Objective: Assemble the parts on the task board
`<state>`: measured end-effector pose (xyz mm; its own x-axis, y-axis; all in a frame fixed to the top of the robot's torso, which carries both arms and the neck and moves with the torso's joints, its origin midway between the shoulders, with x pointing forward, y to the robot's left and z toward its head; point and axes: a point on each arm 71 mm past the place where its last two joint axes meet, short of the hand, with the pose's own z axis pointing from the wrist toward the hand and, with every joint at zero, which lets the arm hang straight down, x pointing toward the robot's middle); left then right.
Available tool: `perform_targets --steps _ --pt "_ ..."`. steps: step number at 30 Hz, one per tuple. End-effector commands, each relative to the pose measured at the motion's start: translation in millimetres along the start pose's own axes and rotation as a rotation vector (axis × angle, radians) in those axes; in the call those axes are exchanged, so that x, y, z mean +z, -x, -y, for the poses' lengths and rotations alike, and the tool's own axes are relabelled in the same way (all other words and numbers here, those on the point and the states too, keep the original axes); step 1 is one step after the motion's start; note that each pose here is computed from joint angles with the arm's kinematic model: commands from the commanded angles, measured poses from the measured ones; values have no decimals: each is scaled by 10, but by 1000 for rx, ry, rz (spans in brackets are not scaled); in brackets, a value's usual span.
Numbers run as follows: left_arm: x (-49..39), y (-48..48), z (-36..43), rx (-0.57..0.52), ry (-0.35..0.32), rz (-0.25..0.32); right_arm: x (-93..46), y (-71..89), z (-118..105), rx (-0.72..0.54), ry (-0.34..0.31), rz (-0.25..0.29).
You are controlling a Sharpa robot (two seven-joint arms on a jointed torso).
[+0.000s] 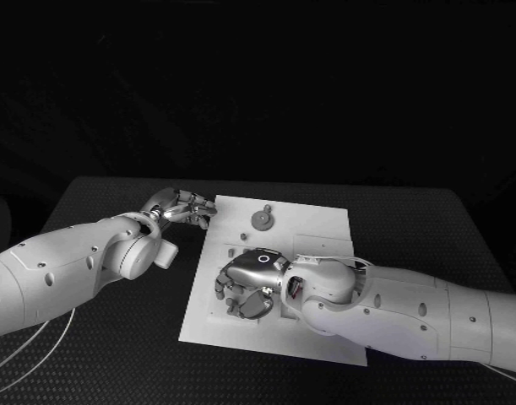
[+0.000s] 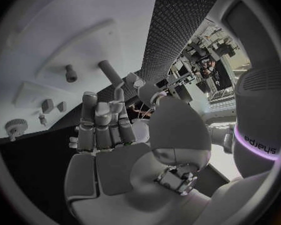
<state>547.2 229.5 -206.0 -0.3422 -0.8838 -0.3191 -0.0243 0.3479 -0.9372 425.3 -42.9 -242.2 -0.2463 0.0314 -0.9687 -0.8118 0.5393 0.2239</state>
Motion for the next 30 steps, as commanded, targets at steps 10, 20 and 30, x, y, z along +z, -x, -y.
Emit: perform_targets --steps 10,20,30 --pt "7 -17 22 -7 -10 -12 -2 -50 32 -50 -16 -32" --pt "7 -14 20 -7 -9 -12 -23 -45 60 -53 -26 -21" --pt "5 -9 17 -7 -8 -11 -36 -34 79 -36 -28 -5"
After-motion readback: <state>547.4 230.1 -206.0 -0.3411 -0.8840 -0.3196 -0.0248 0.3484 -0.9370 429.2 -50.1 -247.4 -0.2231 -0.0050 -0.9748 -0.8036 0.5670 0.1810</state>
